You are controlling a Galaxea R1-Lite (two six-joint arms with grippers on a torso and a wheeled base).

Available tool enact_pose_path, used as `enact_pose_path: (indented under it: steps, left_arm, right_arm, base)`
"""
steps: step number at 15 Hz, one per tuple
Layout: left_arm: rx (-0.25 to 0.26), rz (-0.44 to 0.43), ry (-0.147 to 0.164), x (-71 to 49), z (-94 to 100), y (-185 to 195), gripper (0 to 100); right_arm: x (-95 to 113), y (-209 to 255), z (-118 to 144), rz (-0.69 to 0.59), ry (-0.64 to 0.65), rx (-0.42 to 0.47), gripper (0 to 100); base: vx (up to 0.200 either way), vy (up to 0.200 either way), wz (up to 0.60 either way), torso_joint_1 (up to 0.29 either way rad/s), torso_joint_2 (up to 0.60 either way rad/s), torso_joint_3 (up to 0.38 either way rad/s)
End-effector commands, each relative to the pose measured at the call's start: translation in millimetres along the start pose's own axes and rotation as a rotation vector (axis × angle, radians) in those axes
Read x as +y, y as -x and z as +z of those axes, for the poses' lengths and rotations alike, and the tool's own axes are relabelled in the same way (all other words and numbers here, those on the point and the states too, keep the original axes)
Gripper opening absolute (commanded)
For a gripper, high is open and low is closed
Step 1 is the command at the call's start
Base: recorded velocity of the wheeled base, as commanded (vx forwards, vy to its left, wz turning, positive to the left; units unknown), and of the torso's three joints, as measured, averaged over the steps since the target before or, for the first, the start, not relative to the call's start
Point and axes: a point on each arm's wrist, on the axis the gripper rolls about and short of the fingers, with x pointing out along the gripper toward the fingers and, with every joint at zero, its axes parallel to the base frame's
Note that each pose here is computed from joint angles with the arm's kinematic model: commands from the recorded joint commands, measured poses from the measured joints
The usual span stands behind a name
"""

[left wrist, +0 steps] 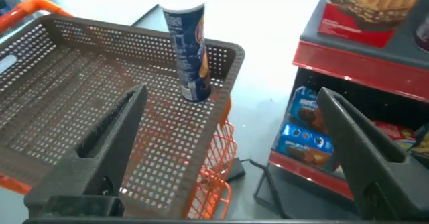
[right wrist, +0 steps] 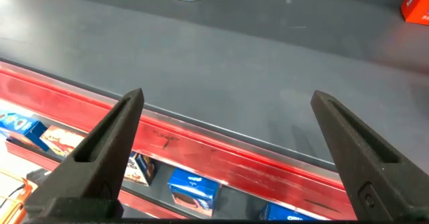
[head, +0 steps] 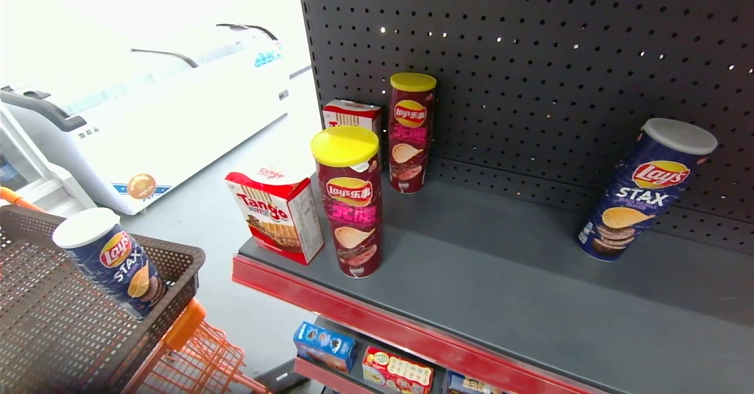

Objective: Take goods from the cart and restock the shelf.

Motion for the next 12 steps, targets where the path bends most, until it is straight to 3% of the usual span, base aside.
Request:
enact_pose_path:
  steps: [1,5,8,10,12]
  left_arm:
    - [0.113,0.02,-0.017,-3.2,13.5,-25.9,100]
    - [0.199,0.062,-0.012,-4.1,12.5,-42.4,100]
    - [0.379,0.255,0.015,6.9,9.4,-76.1,100]
    - [0.44,0.223,0.049,6.9,6.0,-89.8,100]
    - [0.443,0.201,0.055,7.3,3.8,-108.3,100]
  right_arm:
    - [0.0,0.0,0.1,0.0,0.0,-0.001,100]
    - [0.0,0.0,-0.1,0.0,0.0,0.001,100]
    - [0.0,0.0,0.1,0.0,0.0,-0.001,100]
    - [0.0,0.0,0.1,0.0,0.0,-0.001,100]
    - [0.0,0.0,0.1,0.001,0.0,-0.001,100]
  base:
    - [0.0,0.0,0.0,0.0,0.0,0.0]
    - [0.0,0.0,0.0,0.0,0.0,0.0]
    - [0.0,0.0,0.0,0.0,0.0,0.0]
    - [0.0,0.0,0.0,0.0,0.0,0.0]
    - [0.0,0.0,0.0,0.0,0.0,0.0]
